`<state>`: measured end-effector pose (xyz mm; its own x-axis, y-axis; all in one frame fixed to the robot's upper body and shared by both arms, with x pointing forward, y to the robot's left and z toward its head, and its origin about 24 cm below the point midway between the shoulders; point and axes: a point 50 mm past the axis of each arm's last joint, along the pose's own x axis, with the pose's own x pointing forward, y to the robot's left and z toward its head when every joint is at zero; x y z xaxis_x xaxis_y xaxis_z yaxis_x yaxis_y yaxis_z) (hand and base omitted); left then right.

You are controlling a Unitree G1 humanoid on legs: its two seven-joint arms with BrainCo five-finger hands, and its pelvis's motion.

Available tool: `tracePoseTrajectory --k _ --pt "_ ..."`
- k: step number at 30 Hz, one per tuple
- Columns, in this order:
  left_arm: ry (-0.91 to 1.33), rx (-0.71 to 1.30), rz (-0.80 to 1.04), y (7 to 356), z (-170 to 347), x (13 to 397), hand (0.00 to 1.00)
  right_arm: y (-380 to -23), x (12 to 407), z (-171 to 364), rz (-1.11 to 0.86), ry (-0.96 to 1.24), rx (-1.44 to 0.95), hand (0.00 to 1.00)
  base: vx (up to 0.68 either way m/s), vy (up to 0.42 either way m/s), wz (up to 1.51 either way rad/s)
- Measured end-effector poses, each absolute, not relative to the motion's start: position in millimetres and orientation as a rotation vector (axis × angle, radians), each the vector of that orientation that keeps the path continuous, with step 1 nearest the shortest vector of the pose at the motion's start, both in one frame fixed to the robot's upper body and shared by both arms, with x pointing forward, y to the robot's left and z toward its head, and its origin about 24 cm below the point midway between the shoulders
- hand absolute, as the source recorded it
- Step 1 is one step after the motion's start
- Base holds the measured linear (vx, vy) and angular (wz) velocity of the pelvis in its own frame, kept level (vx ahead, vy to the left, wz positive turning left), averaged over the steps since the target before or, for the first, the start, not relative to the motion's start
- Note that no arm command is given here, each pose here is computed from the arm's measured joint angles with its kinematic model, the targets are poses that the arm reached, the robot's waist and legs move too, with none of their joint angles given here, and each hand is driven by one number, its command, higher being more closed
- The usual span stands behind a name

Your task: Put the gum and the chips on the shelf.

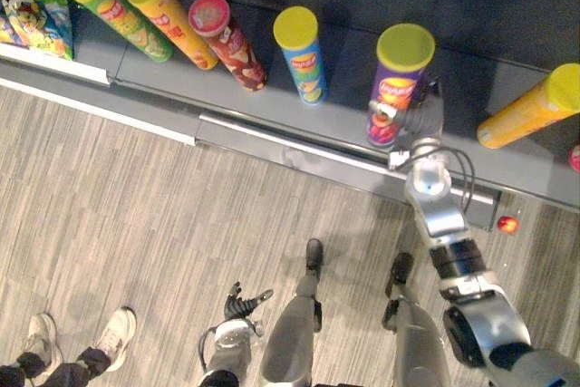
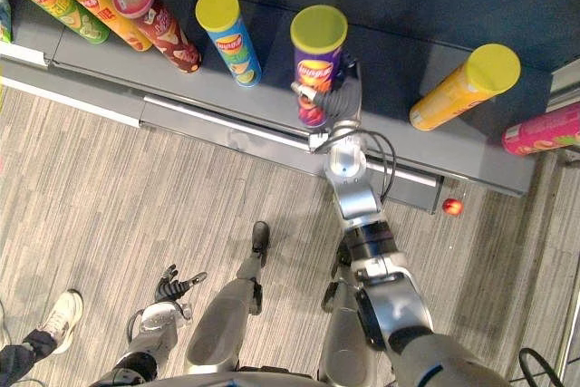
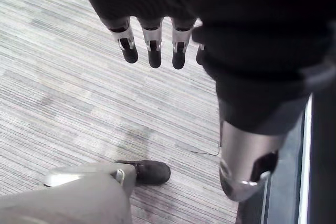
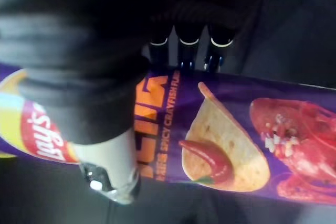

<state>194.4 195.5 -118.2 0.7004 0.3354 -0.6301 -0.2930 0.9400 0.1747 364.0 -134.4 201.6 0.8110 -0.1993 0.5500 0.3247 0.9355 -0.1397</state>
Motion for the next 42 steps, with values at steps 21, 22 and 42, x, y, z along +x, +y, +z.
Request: tracePoseTrajectory --k 21,22,42 --pt "0.647 0.039 0.372 191 -107 211 0.0 -151 368 223 -0.487 -0.606 -0.238 1.0 -0.01 -0.005 0.02" --pt "0.646 0.037 0.372 190 -107 211 0.0 -151 368 223 -0.486 -0.607 -0.238 1.0 0.0 0.0 0.0" --pt "0.586 -0.047 0.362 167 -99 222 0.0 -140 348 256 -0.515 -0.771 -0.122 1.0 0.0 -0.025 0.0"
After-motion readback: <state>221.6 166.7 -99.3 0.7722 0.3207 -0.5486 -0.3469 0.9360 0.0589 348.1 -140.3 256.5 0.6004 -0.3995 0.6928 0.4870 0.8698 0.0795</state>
